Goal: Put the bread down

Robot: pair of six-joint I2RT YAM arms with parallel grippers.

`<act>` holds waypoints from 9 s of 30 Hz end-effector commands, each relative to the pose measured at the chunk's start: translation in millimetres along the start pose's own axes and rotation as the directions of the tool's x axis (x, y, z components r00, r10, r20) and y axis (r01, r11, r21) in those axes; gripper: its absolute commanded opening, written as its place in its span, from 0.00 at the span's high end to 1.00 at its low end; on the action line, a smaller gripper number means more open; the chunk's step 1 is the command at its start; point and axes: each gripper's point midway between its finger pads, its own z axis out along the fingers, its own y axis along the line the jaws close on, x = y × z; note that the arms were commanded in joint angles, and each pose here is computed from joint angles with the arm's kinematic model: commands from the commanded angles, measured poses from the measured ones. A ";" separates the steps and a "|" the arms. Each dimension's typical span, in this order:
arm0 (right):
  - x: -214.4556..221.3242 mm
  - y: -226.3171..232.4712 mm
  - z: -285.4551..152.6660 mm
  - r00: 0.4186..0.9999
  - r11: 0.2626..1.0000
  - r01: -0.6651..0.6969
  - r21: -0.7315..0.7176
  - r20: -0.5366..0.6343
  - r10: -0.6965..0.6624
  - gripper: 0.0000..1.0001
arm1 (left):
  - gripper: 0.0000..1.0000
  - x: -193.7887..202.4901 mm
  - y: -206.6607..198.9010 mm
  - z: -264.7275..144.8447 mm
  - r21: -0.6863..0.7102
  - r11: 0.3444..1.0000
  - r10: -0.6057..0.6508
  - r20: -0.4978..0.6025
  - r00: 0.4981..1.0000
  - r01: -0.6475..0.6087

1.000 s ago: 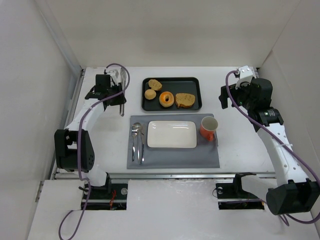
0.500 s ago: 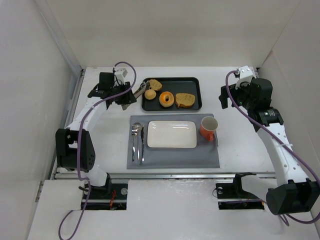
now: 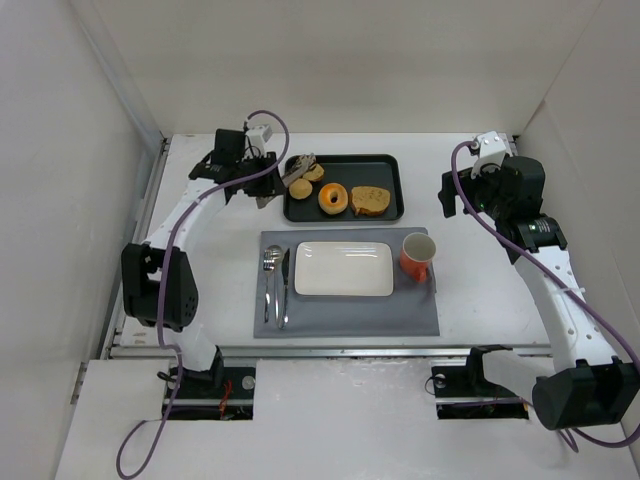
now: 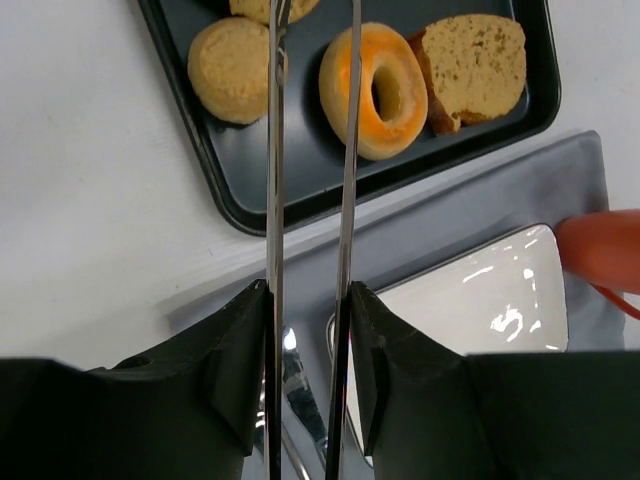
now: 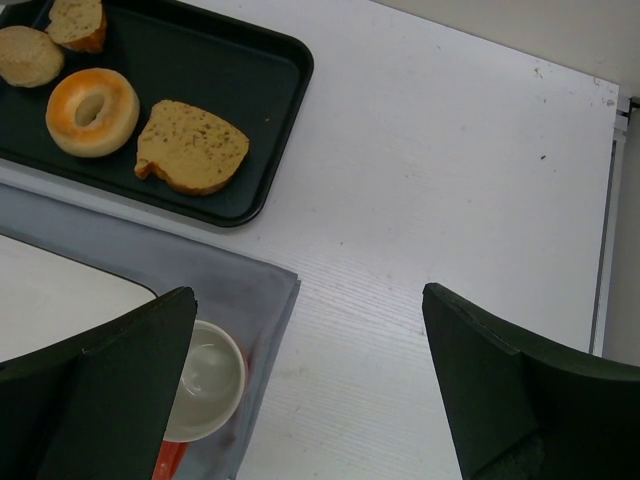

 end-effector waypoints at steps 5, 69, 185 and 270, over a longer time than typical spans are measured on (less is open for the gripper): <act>-19.2 -1.9 -7.5 0.998 1.000 0.018 0.012 0.054 -0.019 0.00 | 0.68 -38.5 -14.4 2.7 -0.105 0.988 0.118 0.033 0.992 -0.114; -19.5 -0.3 -7.4 0.998 1.000 0.019 0.003 0.055 -0.019 0.00 | 0.67 10.0 -35.8 56.8 -0.514 0.705 0.429 -0.240 0.871 -0.489; -17.3 -0.7 -4.7 0.999 1.000 0.027 0.002 0.046 -0.027 0.00 | 0.65 197.3 -165.4 -136.6 -0.011 0.898 0.408 -0.350 0.843 -0.439; -31.5 8.2 -22.8 0.994 0.999 0.038 -0.035 0.100 -0.035 0.00 | 0.70 68.5 170.3 -10.4 -0.642 0.767 -0.026 -0.022 0.999 0.006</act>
